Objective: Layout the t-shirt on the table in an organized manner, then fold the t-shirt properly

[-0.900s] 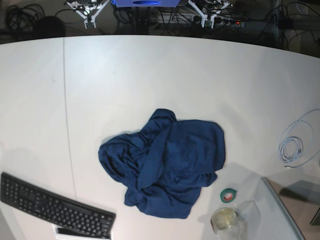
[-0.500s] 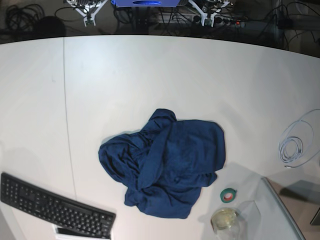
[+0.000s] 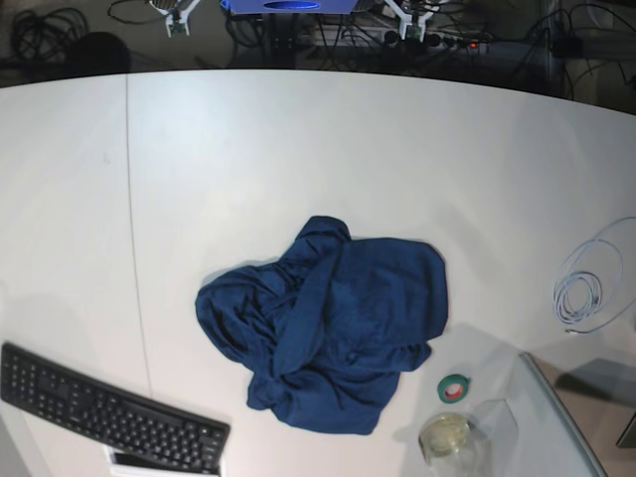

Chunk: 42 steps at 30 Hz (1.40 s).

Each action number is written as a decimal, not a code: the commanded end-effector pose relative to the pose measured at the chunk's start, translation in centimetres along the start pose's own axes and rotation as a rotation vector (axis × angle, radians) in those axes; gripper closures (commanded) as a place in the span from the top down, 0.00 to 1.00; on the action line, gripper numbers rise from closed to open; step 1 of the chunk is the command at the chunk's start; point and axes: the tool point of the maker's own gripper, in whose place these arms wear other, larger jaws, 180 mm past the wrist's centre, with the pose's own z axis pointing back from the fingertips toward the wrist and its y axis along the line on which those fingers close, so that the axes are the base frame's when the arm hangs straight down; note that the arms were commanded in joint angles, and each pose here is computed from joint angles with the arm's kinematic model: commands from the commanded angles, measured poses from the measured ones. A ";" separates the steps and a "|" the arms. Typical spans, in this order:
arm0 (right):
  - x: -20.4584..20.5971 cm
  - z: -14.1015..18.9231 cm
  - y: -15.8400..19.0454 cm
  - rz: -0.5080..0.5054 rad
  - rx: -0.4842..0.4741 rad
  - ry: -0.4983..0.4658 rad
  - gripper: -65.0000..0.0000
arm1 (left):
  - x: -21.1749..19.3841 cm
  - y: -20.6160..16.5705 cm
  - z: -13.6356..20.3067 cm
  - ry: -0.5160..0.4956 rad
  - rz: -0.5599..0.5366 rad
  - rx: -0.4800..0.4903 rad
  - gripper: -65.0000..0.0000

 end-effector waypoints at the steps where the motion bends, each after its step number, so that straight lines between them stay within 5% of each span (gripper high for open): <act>1: -1.7 0.3 -0.5 -0.002 -0.011 0.019 0.00 | -1.1 1.2 0.3 0.018 -0.014 0.019 0.00; 5: -3.8 1.6 -0.3 0.002 -0.013 0.016 0.00 | -3.4 2.6 1.4 0.028 -0.033 0.036 0.00; 12: -5.4 5.8 -2.1 0.001 -0.048 -0.026 0.00 | -3.8 4.9 5.8 -0.112 -0.110 0.050 0.00; 22: -4.0 14.4 -5.1 -0.067 -0.142 -0.164 0.01 | 0.6 5.7 13.9 -0.343 -0.213 0.025 0.00; 27: 0.3 19.6 -5.7 -0.105 -0.185 -0.327 0.01 | 6.1 7.6 20.3 -0.525 -0.221 0.079 0.00; 32: 6.2 23.2 -6.3 -0.100 -0.203 -0.505 0.01 | 12.0 11.6 24.7 -0.705 -0.036 0.160 0.00; 38: 18.3 27.2 -5.1 -0.094 -0.166 -0.828 0.01 | 20.1 11.3 27.6 -0.951 0.053 0.136 0.00; 42: 26.0 28.4 -3.3 -0.092 -0.101 -0.885 0.01 | 24.2 10.2 26.9 -0.972 0.067 0.099 0.00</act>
